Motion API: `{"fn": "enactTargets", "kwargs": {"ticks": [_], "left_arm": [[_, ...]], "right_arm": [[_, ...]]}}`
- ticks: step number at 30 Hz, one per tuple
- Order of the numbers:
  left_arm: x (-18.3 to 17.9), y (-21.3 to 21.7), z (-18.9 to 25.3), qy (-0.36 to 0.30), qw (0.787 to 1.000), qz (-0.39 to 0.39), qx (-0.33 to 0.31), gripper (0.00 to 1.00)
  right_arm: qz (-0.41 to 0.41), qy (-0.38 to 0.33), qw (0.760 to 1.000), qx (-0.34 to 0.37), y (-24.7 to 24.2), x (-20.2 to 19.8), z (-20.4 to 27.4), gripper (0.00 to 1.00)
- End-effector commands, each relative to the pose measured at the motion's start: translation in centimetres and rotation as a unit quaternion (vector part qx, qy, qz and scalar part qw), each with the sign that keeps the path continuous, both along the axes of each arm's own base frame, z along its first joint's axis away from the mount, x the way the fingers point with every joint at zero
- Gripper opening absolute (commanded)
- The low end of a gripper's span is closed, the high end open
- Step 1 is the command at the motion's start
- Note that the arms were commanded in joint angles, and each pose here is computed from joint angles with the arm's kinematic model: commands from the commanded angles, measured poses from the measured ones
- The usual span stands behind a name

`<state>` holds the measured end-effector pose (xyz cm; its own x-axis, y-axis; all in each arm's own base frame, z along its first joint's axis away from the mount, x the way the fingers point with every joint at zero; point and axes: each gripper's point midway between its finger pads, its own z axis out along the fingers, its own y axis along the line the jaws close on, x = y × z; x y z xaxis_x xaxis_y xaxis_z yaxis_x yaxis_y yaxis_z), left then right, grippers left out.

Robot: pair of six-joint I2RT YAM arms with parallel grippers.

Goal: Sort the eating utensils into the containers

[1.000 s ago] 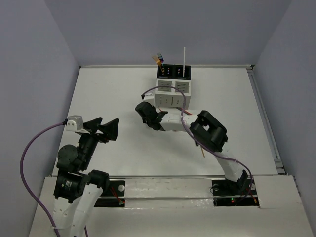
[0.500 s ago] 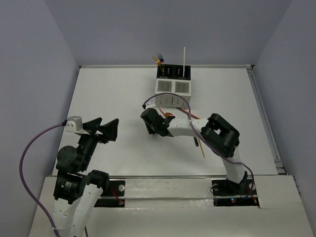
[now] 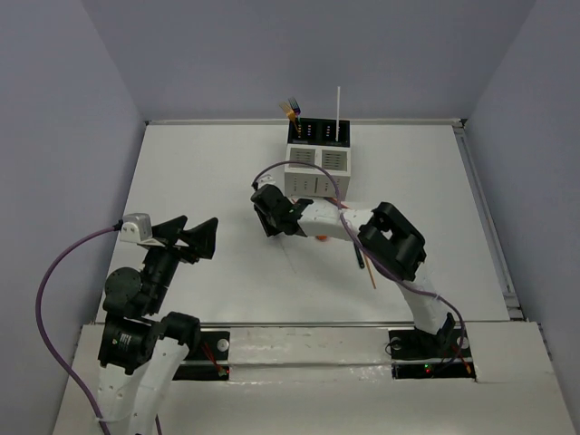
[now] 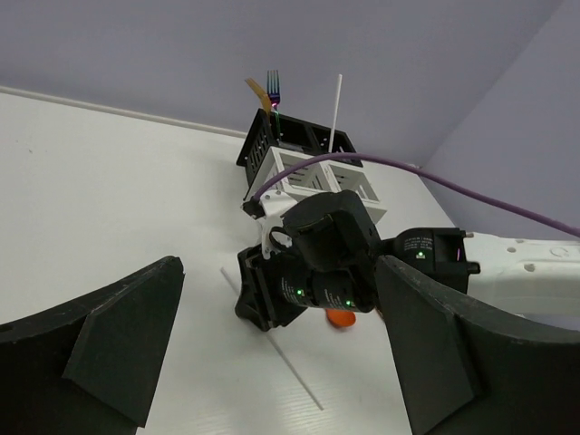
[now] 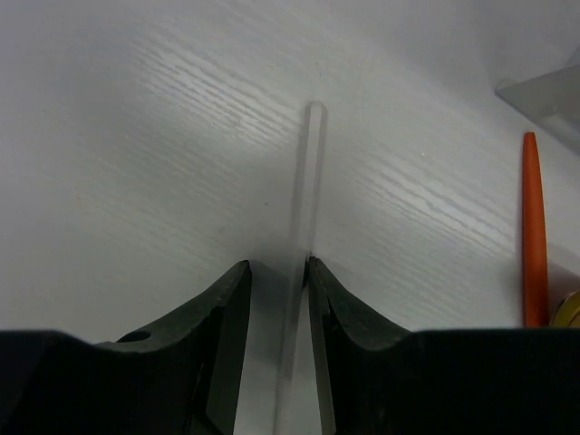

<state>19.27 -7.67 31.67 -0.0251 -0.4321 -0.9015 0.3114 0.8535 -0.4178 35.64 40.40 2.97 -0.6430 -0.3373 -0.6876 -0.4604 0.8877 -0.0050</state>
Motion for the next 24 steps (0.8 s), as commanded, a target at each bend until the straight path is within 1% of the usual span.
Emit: {"fn": "enactTargets", "kwargs": {"ticks": [1, 4, 7, 8, 10, 13, 16, 17, 18, 19, 20, 22, 24], "left_arm": [[0.1, 0.2, 1.4, -0.025, 1.000, 0.006, -0.002, 0.99], [0.1, 0.2, 1.4, -0.025, 1.000, 0.006, -0.002, 0.99], [0.1, 0.3, 1.5, -0.025, 1.000, 0.006, -0.002, 0.99], [0.1, 0.2, 1.4, -0.025, 1.000, 0.006, -0.002, 0.99], [0.1, 0.2, 1.4, -0.024, 1.000, 0.005, -0.001, 0.99], [0.1, 0.2, 1.4, -0.025, 1.000, 0.006, -0.002, 0.99], [0.1, 0.3, 1.5, -0.025, 1.000, 0.006, -0.002, 0.99], [0.1, 0.2, 1.4, -0.025, 1.000, 0.006, -0.002, 0.99], [0.1, 0.2, 1.4, -0.025, 1.000, 0.006, -0.002, 0.99], [0.1, 0.2, 1.4, -0.025, 1.000, 0.005, -0.002, 0.99], [0.1, 0.2, 1.4, -0.024, 1.000, 0.005, -0.002, 0.99], [0.2, 0.1, 1.3, -0.024, 1.000, 0.004, 0.000, 0.99], [0.2, 0.1, 1.4, -0.024, 1.000, 0.004, 0.000, 0.99]], "right_arm": [[0.004, 0.040, 0.998, -0.058, -2.1, 0.0, -3.5, 0.38], [0.010, 0.045, 0.997, -0.054, -1.7, -0.1, -3.6, 0.34], [0.011, 0.050, 0.997, -0.056, -1.8, -0.2, -3.6, 0.22], [0.011, 0.048, 0.997, -0.055, -1.8, -0.2, -3.4, 0.15], [0.009, 0.042, 0.998, -0.051, -1.8, -0.1, -2.7, 0.08], [0.005, 0.022, 0.999, -0.046, -1.8, 0.5, -1.2, 0.07], [0.006, -0.016, 1.000, -0.003, -1.1, 1.1, 2.6, 0.07], [0.009, -0.032, 0.999, 0.020, -0.8, 1.2, 3.6, 0.07], [0.007, -0.057, 0.997, 0.054, -0.7, 1.7, 6.9, 0.07], [0.014, -0.067, 0.995, 0.077, -0.3, 1.6, 8.5, 0.07], [0.017, -0.098, 0.988, 0.118, -0.1, 1.6, 11.9, 0.07], [0.014, -0.136, 0.977, 0.166, 0.0, 2.2, 15.8, 0.07], [0.006, -0.176, 0.961, 0.211, -1.1, 2.8, 20.2, 0.07]]}}
